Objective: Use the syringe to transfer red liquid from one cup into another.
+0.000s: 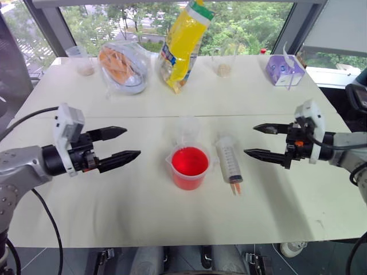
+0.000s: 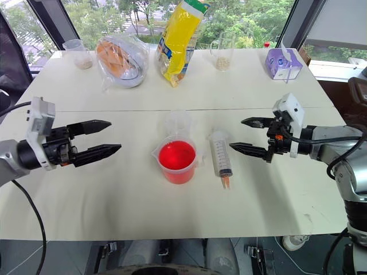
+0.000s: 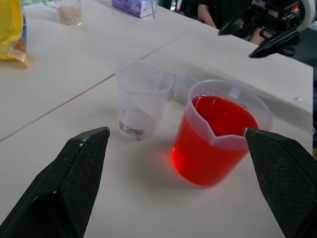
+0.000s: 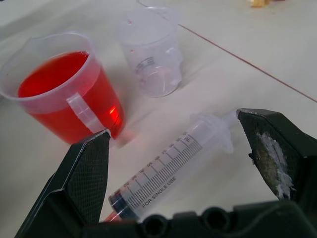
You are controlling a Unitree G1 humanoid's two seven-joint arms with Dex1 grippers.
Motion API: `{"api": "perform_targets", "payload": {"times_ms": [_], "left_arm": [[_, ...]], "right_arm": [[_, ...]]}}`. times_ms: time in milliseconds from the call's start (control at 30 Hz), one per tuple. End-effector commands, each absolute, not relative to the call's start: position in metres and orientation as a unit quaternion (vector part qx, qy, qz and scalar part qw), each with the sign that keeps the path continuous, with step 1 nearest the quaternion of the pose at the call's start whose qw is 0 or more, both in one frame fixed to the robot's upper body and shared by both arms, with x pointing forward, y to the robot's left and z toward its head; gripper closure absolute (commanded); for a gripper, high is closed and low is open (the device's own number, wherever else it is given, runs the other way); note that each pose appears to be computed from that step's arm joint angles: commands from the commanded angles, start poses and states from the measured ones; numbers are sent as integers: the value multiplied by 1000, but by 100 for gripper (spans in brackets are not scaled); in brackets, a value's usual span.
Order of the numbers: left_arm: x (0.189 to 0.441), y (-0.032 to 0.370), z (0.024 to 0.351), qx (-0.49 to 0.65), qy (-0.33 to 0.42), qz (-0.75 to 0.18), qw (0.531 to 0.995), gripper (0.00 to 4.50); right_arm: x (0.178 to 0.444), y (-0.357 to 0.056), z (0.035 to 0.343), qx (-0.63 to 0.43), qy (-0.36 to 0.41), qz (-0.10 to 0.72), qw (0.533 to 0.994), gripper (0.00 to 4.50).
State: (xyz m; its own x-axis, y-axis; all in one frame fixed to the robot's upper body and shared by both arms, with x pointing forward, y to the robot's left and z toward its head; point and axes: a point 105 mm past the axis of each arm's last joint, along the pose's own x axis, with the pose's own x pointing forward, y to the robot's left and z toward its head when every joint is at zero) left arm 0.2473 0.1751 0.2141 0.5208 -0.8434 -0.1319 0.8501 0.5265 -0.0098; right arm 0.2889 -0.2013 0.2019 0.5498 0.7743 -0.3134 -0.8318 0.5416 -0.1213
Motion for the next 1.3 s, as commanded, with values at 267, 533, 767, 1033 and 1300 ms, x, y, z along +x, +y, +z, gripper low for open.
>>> {"api": "perform_targets", "payload": {"times_ms": [267,533,767,1033,1300], "left_arm": [[252,153,207,35,36,-517,854,0],[255,150,203,42,26,-518,854,0],[258,146,200,52,20,-511,858,0],[256,145,200,45,12,-498,866,0],[257,142,197,44,7,-490,870,0]], "right_arm": [[295,-207,206,-98,271,379,880,4],[311,-192,174,-108,412,288,858,4],[335,-173,161,-100,431,256,859,4],[342,-161,145,-117,449,243,852,4],[337,-159,124,-153,471,228,838,27]]}}
